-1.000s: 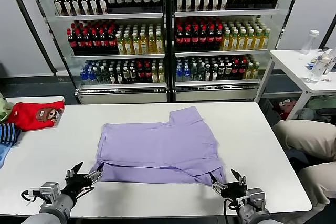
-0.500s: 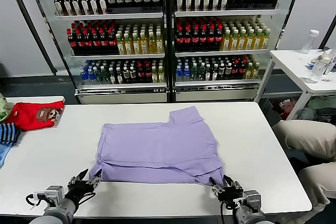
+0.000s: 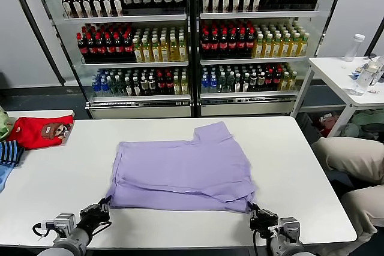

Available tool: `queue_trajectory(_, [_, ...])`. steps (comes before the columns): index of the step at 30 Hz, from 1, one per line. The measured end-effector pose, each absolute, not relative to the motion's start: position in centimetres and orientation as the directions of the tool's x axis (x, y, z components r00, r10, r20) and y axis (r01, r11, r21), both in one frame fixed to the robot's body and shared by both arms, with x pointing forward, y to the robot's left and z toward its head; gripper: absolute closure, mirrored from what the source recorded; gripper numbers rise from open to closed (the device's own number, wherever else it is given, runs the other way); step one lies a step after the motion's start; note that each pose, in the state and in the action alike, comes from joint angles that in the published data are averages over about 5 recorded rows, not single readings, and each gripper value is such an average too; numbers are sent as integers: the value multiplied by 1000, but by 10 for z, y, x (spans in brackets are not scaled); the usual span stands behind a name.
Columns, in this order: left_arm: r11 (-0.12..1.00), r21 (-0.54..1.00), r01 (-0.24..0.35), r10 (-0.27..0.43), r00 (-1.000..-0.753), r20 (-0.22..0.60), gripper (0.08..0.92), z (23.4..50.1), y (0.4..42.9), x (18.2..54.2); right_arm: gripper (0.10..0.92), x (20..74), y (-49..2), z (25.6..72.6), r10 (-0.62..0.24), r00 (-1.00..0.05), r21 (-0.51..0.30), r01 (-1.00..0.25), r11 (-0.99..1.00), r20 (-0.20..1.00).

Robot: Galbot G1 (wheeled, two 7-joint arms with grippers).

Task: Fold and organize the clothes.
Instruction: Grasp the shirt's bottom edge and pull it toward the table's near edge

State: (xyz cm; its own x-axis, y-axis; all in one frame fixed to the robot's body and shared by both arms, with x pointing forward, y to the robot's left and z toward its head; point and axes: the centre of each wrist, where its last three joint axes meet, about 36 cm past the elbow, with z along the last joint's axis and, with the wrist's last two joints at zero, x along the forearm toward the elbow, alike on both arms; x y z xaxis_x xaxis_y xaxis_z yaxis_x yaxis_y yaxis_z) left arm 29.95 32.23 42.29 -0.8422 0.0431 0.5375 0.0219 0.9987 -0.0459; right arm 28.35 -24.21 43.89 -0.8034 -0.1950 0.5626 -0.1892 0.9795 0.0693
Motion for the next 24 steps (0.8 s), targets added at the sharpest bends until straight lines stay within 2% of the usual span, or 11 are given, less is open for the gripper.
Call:
queue_trajectory(6, [999, -27, 38, 46, -843, 536, 899, 434, 321, 283, 898, 261, -245, 453, -201, -806, 56, -205, 977, 557])
queue_trajectory(12, [999, 9, 41, 29, -822, 568, 893, 436, 327, 258, 882, 238, -241, 461, -212, -795, 56, -220, 974, 568])
queue_trajectory(18, [999, 31, 38, 13, -818, 576, 756, 443, 332, 247, 730, 230, -239, 480, -218, -811, 40, -234, 971, 544])
queue_trajectory(21, [999, 39, 36, 8, -831, 556, 670, 453, 332, 246, 644, 232, -238, 491, -225, -827, 35, -242, 970, 515])
queue_trajectory(24, [998, 51, 37, 5, -856, 518, 584, 464, 331, 250, 557, 242, -237, 498, -233, -845, 37, -246, 969, 480])
